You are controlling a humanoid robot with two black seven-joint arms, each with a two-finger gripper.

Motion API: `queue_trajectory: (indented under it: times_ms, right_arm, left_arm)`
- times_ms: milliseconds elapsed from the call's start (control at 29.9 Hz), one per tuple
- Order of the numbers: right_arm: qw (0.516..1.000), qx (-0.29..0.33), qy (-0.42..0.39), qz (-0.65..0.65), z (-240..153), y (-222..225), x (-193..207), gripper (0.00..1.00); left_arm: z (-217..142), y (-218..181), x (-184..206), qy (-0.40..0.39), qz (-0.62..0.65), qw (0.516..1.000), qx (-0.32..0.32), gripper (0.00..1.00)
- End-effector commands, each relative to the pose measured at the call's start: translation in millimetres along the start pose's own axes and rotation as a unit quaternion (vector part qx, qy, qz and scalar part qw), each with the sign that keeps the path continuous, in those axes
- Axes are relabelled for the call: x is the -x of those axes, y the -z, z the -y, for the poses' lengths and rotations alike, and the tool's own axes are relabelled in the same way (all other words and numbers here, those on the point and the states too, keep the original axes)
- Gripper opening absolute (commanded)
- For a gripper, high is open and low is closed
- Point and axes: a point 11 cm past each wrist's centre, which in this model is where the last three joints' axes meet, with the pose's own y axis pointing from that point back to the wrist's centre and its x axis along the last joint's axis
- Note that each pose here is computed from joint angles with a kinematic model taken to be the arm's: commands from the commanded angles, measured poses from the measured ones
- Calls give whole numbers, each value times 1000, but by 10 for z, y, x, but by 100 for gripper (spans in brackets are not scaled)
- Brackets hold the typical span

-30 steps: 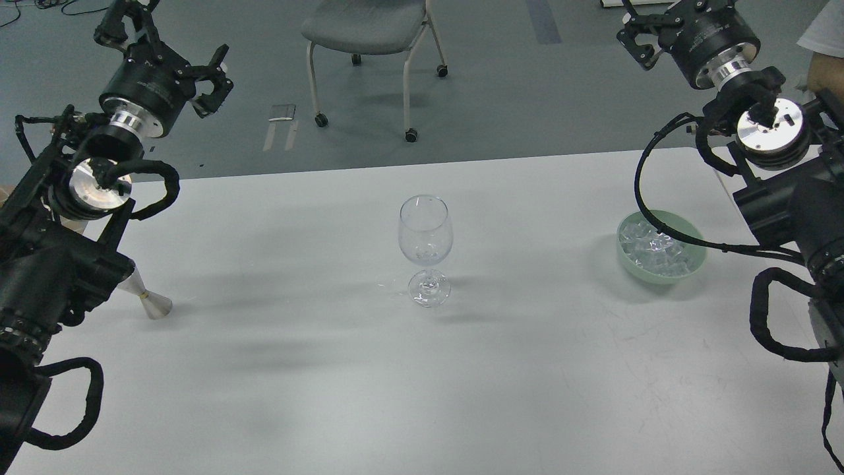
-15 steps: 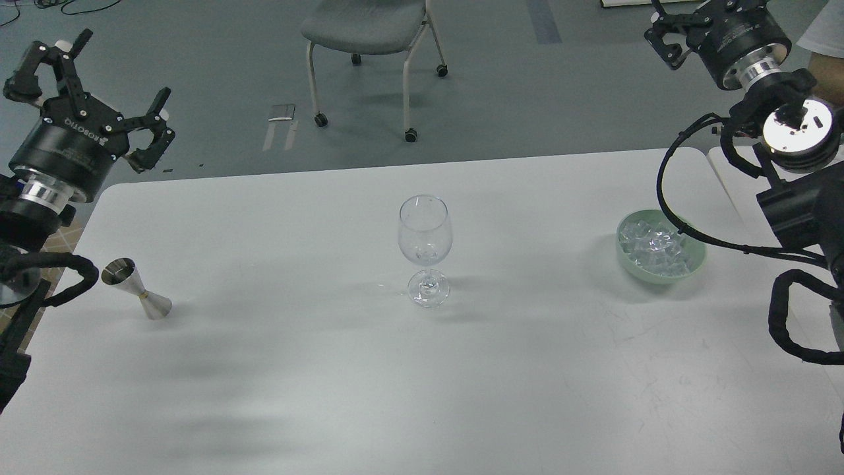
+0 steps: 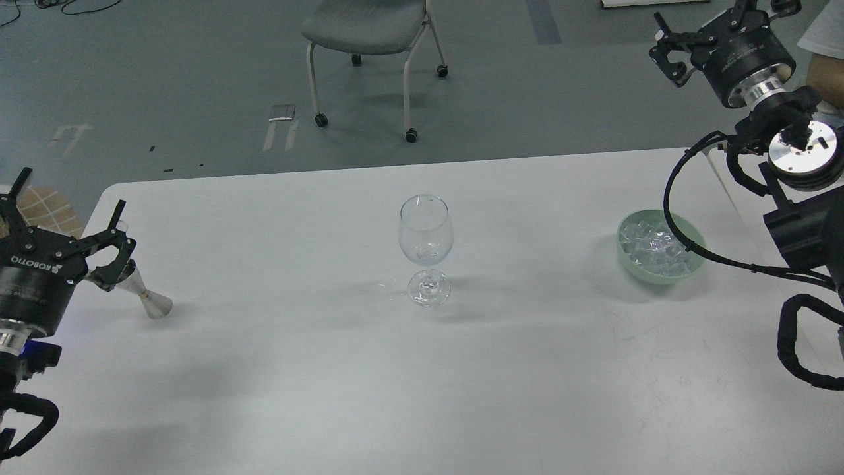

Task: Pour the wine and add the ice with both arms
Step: 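Lower the open left gripper beside the metal jigger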

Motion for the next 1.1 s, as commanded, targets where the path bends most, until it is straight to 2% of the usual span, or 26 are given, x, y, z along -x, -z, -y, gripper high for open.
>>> queue_trajectory:
  times_ms: [0,167,301,434,501,768,1069]
  right_arm:
    - [1000,1,-5,0,-31,-13,-46,100]
    - [1000,4,-8,1,-53,-43,-75,100]
    - [1000,8,-14,1,-88,-80,-129,100]
    - [1000,9,-17,2,-116,-102,-163,100]
    - [1000,9,-18,1,-122,-99,-172,100]
    - [1000,9,-24,-4,-166,-54,-235,100]
    - [999,12,-31,-5,-208,-76,-293,100]
  left_arm:
    - [-252,18,-132,-30,-7,1000,4,98]
    - [-584,230,-331,-69,-44,997,8,98]
    - [-807,587,-474,-98,-90,991,-32,98]
    - [-840,976,-494,-104,-149,980,-81,98]
    - [-745,1107,-477,-100,-173,976,-89,98]
    - [-544,1214,-661,-129,-199,968,-81,97]
    - [-494,1062,-749,-128,-220,966,-44,92]
